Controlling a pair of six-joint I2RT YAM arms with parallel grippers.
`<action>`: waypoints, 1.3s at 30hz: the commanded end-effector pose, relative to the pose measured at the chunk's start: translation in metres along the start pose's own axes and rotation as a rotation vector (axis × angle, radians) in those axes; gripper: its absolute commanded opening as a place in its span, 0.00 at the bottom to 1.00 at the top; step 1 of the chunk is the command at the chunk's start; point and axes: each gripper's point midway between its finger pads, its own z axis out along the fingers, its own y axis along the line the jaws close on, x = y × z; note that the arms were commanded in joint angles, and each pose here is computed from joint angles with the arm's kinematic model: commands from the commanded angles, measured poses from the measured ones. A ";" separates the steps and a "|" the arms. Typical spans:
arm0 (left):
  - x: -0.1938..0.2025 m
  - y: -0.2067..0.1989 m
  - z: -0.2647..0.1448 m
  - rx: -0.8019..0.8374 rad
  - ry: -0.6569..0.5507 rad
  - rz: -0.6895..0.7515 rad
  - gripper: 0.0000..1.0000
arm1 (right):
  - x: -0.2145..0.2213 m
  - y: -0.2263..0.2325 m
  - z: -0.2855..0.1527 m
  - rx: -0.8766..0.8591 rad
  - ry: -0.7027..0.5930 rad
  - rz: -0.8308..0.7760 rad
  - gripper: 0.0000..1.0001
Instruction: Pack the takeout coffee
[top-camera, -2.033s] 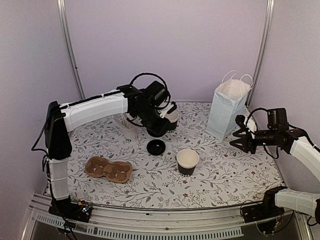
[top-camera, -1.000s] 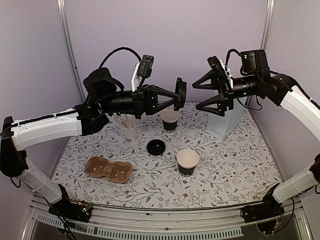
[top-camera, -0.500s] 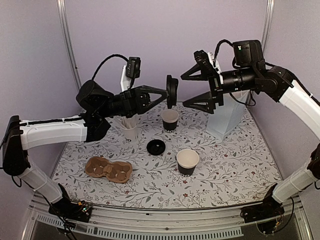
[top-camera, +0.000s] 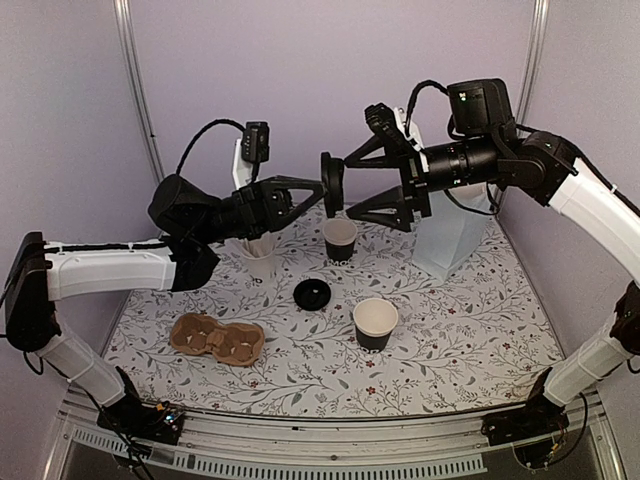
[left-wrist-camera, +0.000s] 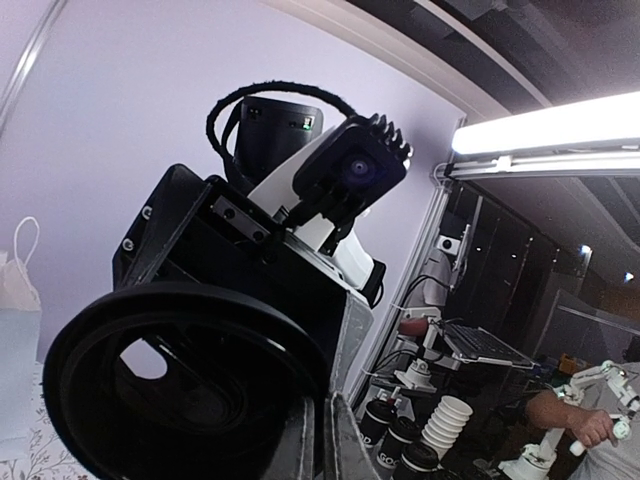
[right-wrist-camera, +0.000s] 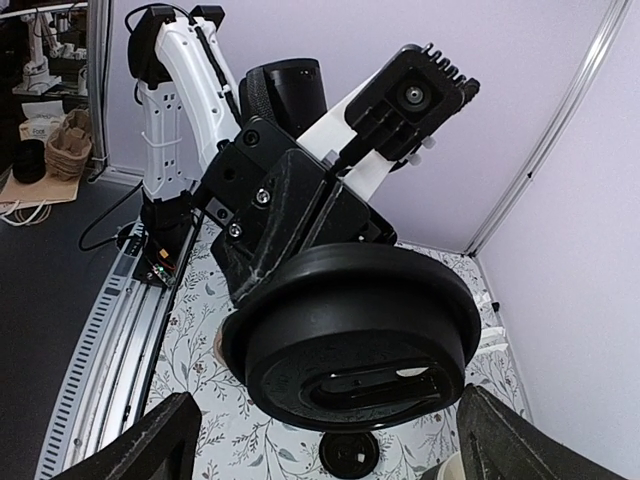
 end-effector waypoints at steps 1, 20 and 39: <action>-0.011 -0.003 -0.006 0.003 -0.043 0.037 0.01 | -0.010 0.001 0.008 -0.012 -0.023 0.016 0.91; -0.009 -0.002 -0.008 0.024 -0.048 0.017 0.01 | -0.012 -0.011 0.015 0.044 -0.021 0.030 0.86; -0.004 0.006 -0.014 0.021 -0.062 0.001 0.02 | -0.014 -0.008 0.027 -0.014 -0.051 0.108 0.67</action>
